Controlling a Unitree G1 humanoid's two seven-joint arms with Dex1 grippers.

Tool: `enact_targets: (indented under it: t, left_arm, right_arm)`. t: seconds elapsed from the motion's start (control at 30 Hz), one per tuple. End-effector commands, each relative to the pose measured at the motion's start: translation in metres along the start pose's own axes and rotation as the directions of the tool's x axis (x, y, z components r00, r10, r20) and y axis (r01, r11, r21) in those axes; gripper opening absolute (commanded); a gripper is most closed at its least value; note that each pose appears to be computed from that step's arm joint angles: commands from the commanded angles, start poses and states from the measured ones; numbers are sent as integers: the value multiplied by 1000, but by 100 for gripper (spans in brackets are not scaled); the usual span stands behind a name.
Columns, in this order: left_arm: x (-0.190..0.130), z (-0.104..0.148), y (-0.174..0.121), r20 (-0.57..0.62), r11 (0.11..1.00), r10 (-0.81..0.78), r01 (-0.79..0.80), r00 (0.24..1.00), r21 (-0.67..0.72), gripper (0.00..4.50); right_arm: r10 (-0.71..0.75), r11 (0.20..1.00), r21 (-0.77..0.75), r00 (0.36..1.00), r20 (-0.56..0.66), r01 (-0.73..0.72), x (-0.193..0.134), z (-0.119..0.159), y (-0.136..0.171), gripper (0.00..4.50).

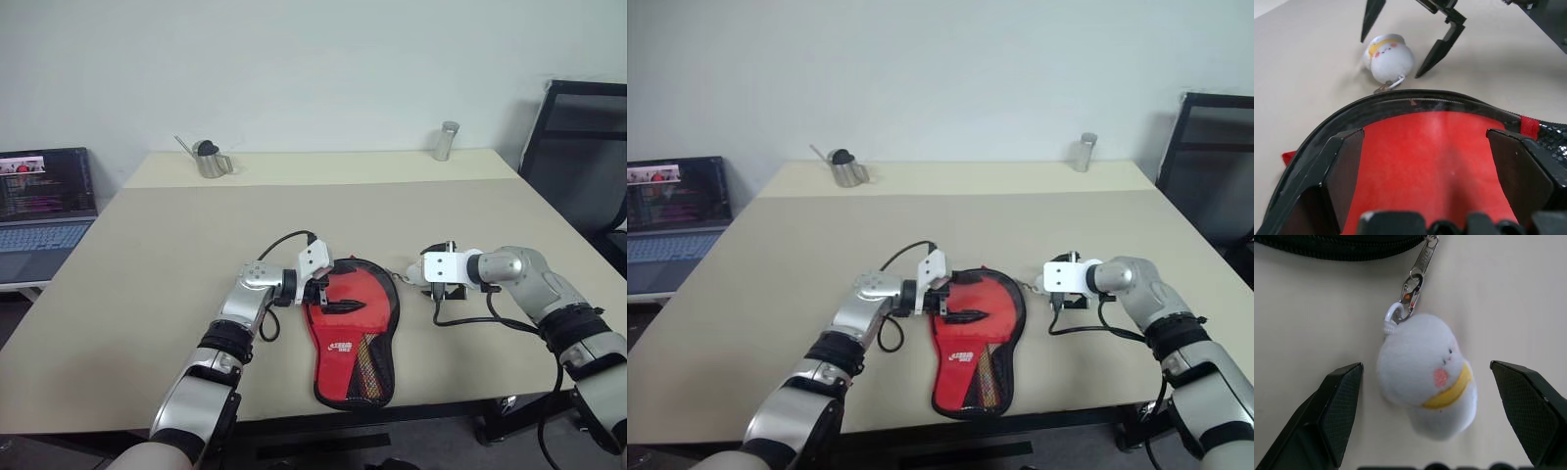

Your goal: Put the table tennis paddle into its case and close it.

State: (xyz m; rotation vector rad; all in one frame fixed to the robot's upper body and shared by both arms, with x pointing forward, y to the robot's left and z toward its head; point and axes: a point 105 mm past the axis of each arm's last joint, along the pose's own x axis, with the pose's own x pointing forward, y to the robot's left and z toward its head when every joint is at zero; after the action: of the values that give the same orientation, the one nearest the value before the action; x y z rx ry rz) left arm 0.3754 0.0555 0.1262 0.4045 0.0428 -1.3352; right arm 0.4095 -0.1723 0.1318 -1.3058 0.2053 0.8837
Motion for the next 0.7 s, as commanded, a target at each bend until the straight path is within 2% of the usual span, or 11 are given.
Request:
enact_targets:
  t: [0.03,0.07,0.3,0.4,0.47,0.7]
  left_arm:
    - [0,9,0,17,999,-6,5,1000,32,437]
    - [0,7,-1,14,1000,-11,10,1000,27,437]
    - [2,-22,-12,-99,997,-78,77,992,-11,437]
    - [4,-31,-12,-133,996,-83,79,988,-29,437]
    - [6,-35,-12,-144,996,-85,80,986,-38,437]
    - [14,-44,-18,-151,991,-115,102,982,-88,437]
  right_arm:
    - [-26,999,-30,1000,-4,26,3,1,-5,386]
    - [-25,999,-31,1000,-1,25,4,2,-4,362]
    - [-14,999,-33,1000,-5,14,6,2,-2,109]
    - [-18,999,-36,1000,-13,18,5,2,-4,26]
    - [-18,999,-39,1000,-18,18,3,2,-5,9]
    - [43,998,-50,998,-44,-45,-29,-1,2,7]
